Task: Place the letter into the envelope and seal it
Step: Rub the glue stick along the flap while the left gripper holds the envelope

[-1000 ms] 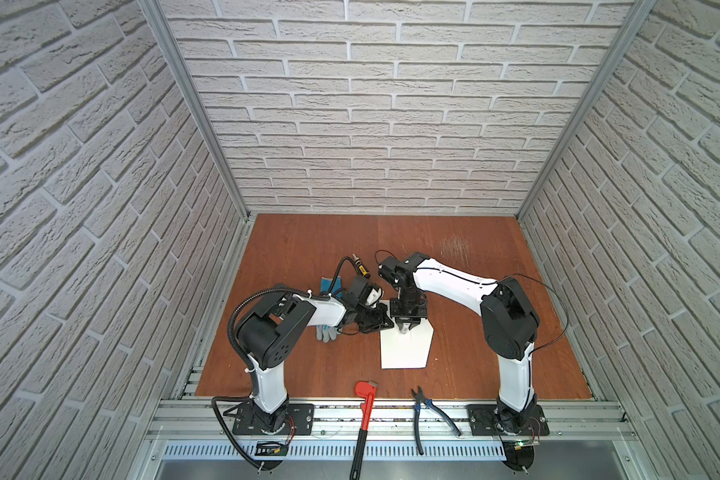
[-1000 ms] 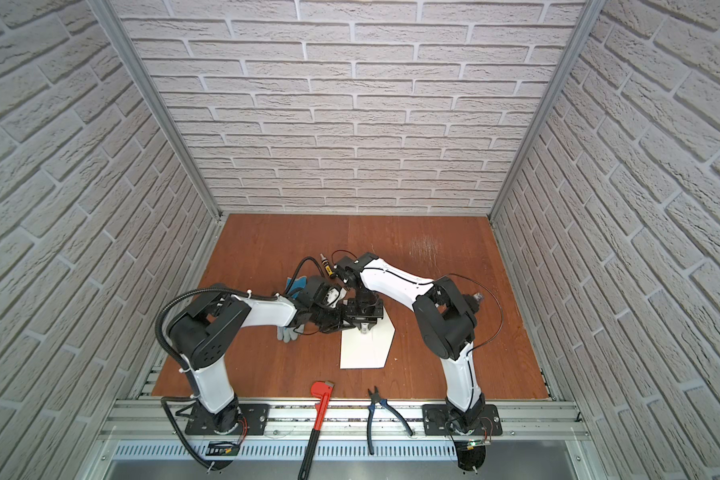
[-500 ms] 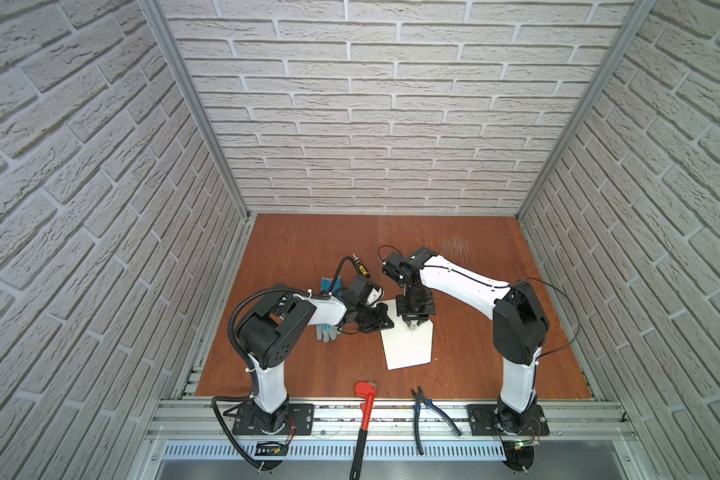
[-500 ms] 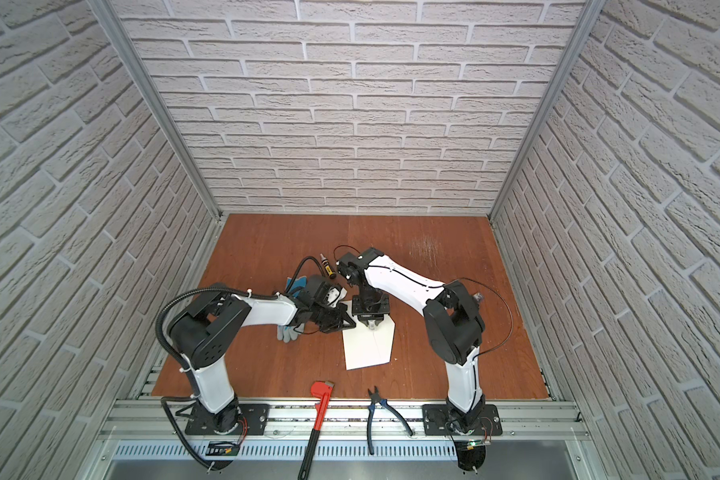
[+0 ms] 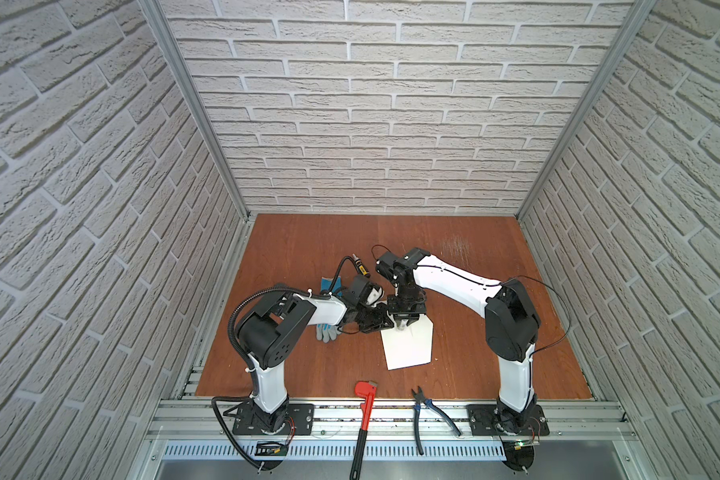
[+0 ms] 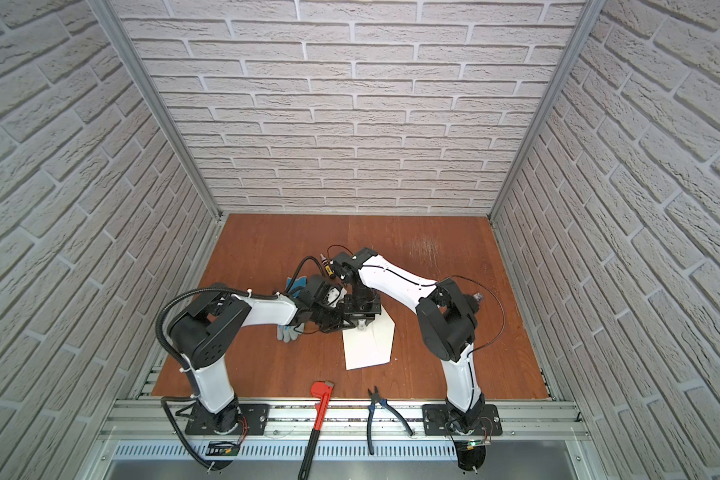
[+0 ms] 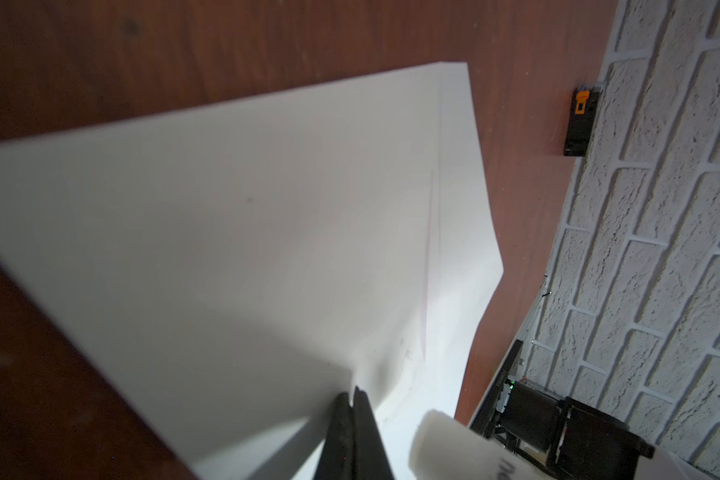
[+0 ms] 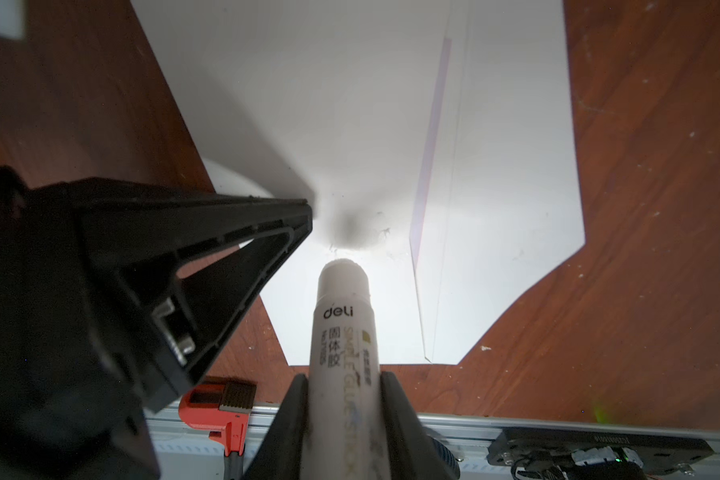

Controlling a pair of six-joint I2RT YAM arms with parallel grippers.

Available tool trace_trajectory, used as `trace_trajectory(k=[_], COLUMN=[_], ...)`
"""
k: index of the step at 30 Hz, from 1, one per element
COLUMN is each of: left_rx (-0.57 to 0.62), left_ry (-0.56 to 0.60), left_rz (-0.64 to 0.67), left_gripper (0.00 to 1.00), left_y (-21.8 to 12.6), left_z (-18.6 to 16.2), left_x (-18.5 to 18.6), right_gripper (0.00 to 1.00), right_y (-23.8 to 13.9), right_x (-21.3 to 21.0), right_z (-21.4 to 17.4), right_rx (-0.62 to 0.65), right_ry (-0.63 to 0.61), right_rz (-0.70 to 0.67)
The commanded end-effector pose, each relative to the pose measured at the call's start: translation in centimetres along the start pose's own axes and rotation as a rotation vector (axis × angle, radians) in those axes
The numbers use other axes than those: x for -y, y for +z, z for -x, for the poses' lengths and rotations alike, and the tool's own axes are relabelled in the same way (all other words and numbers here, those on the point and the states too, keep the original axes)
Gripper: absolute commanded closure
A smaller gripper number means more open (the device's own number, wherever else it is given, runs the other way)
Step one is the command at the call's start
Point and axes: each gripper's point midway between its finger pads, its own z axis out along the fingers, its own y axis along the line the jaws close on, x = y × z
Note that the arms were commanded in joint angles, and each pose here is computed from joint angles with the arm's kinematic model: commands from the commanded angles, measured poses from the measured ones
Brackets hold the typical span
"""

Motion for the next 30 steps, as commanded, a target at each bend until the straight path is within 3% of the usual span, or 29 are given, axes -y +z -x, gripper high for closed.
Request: trace_trajectory(k=[1, 10, 21, 30], left_rx=[-0.057, -0.064, -0.068, -0.071], left_ry=[-0.076, -0.078, -0.072, -0.074], left_rz=[0.147, 0.144, 0.158, 0.16], left_gripper=[1.0, 1.0, 1.0, 1.0], left_y=[0.7, 0.8, 0.4, 0.5], left_z=[-2.0, -2.1, -2.0, -2.1], left_x=[-4.3, -4.4, -4.7, -4.9], right_gripper=[0.95, 0.95, 0.95, 0.95], right_y=[0.2, 1.8, 3.6, 4.1], right_x=[-0.8, -1.0, 4.0, 5.8], right_z=[0.1, 0.5, 0.8, 0.8], right_rx=[-0.005, -0.023, -0.028, -0.037], right_ry=[-0.015, -0.017, 0.024, 0.039], right_rz=[0.017, 0.006, -0.245, -0.333])
